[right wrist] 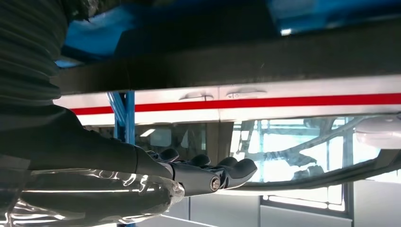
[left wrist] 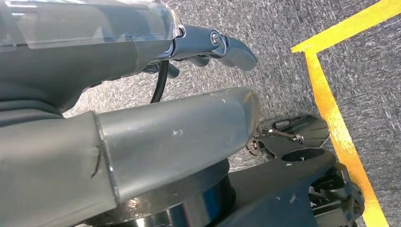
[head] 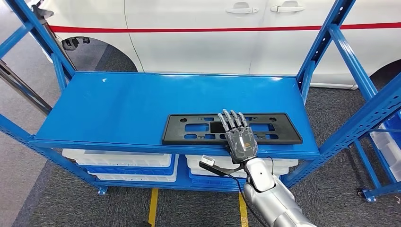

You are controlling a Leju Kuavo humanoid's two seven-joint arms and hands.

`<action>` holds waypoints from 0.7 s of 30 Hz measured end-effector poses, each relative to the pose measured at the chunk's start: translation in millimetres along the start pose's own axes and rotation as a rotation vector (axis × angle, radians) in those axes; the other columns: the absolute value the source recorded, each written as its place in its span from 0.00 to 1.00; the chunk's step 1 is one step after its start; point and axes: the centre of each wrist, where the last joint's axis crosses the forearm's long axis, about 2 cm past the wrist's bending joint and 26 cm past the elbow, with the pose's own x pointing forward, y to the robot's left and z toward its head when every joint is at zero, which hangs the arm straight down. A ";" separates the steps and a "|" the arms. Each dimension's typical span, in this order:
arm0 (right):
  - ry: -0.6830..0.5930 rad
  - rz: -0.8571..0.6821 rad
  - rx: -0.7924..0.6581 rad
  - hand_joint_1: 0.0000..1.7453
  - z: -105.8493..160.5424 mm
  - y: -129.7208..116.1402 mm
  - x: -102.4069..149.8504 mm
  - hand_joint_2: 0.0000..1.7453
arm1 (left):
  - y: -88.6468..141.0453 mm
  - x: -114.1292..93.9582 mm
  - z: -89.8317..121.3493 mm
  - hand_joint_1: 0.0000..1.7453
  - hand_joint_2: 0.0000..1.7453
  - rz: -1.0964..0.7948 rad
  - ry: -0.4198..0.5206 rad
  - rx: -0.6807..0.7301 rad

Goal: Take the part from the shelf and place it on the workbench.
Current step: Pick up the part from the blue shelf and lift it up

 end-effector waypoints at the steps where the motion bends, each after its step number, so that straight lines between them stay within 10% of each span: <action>1: 0.000 -0.005 0.003 0.99 0.2 0.6 1.3 1.00 | 0.0 0.0 0.0 0.00 0.00 0.001 0.000 0.000; 21: 0.059 -0.102 0.035 1.00 8.4 10.1 8.7 1.00 | 0.7 -1.0 -0.1 0.00 0.00 0.042 0.006 -0.002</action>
